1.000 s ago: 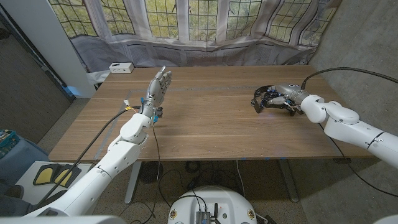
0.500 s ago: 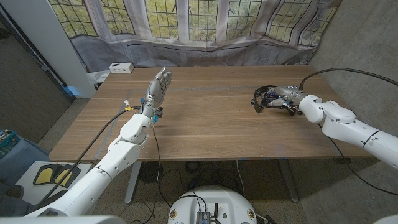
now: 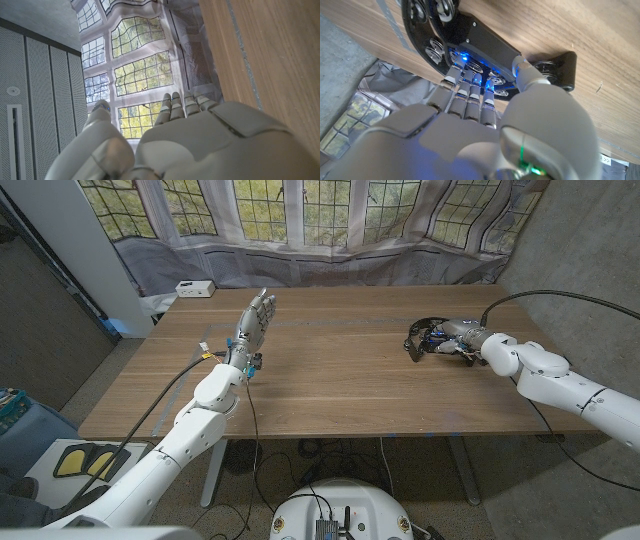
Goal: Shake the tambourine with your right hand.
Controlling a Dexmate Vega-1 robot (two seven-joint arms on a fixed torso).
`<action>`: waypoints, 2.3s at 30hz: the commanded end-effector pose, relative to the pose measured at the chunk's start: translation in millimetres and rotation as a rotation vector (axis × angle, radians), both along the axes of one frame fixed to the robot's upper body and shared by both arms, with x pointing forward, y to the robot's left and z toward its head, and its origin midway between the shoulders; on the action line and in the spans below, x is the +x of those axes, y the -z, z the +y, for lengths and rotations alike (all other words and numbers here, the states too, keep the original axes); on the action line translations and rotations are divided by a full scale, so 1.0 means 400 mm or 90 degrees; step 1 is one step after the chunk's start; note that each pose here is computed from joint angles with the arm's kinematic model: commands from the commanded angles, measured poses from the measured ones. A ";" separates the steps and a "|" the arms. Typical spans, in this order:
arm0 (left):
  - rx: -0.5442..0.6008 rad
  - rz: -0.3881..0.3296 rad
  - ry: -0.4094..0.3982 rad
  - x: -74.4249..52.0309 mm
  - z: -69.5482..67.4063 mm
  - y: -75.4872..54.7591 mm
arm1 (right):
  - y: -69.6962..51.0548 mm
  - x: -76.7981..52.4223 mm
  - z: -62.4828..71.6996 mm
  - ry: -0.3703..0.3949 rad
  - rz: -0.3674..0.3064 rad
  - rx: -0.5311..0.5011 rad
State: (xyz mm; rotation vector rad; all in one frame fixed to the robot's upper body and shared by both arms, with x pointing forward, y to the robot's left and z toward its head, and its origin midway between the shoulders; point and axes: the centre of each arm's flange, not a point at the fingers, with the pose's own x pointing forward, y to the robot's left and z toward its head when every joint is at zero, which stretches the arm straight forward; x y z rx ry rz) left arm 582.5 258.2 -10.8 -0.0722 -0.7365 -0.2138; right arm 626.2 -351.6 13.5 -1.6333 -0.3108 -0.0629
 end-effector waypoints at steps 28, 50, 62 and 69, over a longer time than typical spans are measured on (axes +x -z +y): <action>0.003 0.001 -0.006 -0.011 -0.008 -0.005 | 0.033 0.055 -0.010 0.011 0.007 -0.029; -0.001 0.009 -0.010 -0.003 -0.005 0.002 | 0.043 0.081 -0.010 0.019 -0.011 -0.047; 0.001 0.015 -0.002 0.010 -0.014 0.005 | 0.032 0.065 -0.002 0.015 -0.059 -0.053; -0.001 0.016 0.000 0.016 -0.014 0.006 | 0.025 0.055 0.004 0.016 -0.083 -0.057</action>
